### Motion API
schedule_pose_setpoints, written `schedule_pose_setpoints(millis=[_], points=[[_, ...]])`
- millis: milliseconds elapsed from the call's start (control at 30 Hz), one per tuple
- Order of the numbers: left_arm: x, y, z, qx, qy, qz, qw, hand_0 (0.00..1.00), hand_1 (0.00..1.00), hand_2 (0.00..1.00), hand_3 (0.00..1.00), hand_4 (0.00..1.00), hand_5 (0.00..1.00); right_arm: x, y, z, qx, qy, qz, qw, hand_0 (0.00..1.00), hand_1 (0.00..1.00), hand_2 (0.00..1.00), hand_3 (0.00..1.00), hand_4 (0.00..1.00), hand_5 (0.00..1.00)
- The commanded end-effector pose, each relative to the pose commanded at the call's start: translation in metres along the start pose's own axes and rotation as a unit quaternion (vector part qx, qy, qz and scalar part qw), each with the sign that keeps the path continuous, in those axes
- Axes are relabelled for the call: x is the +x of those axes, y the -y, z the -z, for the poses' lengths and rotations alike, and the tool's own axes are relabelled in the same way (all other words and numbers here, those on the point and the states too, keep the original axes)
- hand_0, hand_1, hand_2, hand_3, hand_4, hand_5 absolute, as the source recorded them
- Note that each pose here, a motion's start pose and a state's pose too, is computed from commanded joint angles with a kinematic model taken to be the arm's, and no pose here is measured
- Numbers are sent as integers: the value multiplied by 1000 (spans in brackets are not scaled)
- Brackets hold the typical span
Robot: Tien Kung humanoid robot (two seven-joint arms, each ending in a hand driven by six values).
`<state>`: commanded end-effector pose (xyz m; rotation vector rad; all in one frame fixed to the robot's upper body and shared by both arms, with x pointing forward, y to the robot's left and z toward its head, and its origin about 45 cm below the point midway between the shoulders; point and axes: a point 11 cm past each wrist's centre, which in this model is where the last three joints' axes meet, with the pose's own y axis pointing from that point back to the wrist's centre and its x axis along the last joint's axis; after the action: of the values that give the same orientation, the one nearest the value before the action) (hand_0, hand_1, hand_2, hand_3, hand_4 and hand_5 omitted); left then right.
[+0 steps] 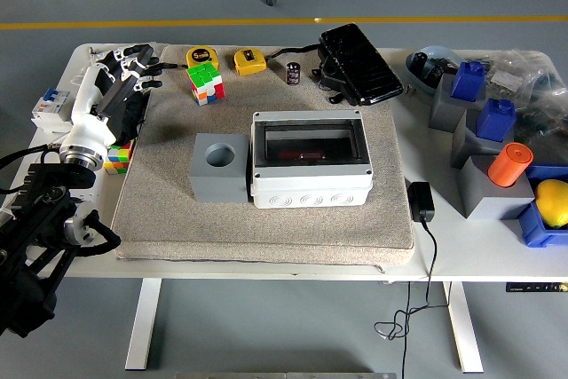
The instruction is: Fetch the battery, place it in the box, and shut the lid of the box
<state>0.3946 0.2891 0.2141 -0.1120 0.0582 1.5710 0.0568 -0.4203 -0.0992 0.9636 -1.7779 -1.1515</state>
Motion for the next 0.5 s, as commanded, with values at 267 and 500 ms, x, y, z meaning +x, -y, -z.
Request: schedule_pose_setpoints(millis=[267,500], points=[[9,-4,-1,-4,-2,-13,1000,430,523,534,584,946,464,0,0,0,0,0,0,1000,614,633,653,579,972,526],[26,-7,-6,-12,-3,-35,999,429,521,533,583,947,462,-1,0,0,0,3,1,1000,614,633,652,579,972,526]])
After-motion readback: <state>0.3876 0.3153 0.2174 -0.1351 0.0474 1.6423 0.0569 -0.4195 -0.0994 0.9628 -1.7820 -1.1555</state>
